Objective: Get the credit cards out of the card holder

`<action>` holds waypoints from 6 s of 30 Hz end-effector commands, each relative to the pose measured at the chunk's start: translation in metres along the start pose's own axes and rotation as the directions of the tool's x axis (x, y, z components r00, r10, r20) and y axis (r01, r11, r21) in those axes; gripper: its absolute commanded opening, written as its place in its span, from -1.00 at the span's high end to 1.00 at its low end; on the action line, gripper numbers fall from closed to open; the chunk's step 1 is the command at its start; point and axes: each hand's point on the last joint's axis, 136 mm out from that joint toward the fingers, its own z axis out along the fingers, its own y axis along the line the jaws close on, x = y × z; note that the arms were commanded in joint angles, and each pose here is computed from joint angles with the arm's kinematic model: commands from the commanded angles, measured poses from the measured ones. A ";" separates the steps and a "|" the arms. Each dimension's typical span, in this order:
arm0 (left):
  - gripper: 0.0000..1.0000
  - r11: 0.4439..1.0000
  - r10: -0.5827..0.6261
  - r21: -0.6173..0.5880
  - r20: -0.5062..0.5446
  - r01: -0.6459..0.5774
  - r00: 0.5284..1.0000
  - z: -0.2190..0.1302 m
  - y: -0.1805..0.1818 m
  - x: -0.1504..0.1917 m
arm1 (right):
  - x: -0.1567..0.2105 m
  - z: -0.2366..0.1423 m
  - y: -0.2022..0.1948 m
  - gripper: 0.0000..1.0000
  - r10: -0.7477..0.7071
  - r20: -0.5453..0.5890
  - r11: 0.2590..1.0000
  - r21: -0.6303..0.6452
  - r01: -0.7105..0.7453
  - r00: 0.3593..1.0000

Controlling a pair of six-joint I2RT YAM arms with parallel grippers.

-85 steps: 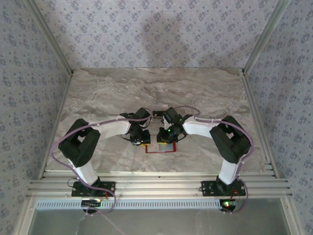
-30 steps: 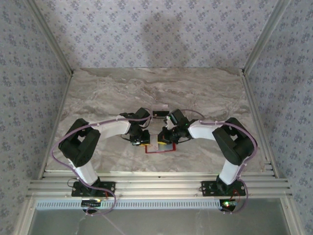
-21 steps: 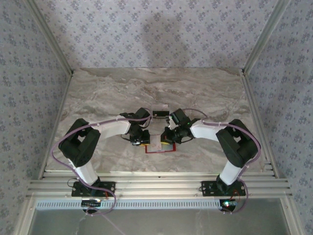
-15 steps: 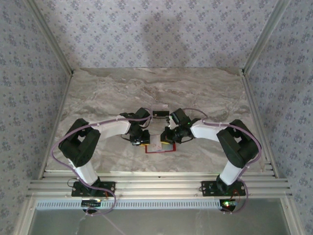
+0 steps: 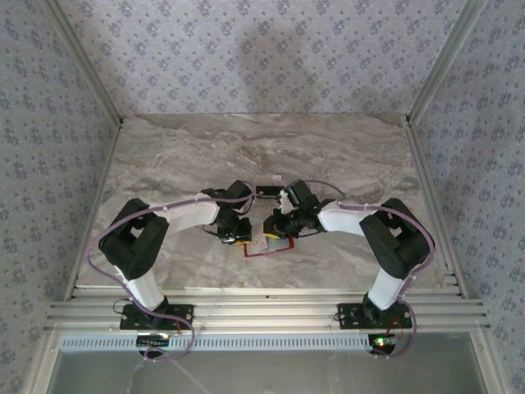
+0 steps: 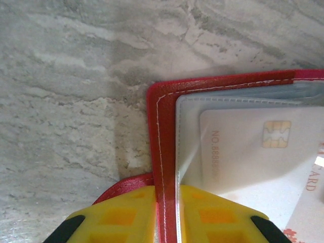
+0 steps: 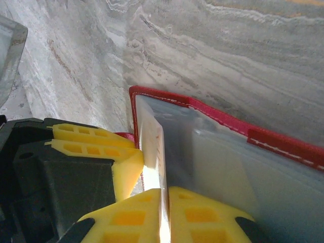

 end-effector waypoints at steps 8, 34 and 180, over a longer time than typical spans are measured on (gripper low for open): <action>0.61 0.997 -0.004 -0.080 -0.044 0.001 0.999 0.006 0.017 0.009 | 0.005 -0.006 -0.007 0.96 -0.011 -0.002 0.998 0.055 0.011 1.000; 0.60 0.999 0.005 -0.051 -0.009 -0.005 1.000 -0.006 0.011 0.006 | 0.004 -0.077 -0.003 1.00 -0.214 0.043 0.961 0.190 0.203 0.976; 0.29 0.977 -0.169 0.165 0.206 0.136 0.964 -0.084 0.067 -0.062 | 0.003 -0.009 0.036 0.35 -0.166 -0.059 0.954 0.242 0.175 0.984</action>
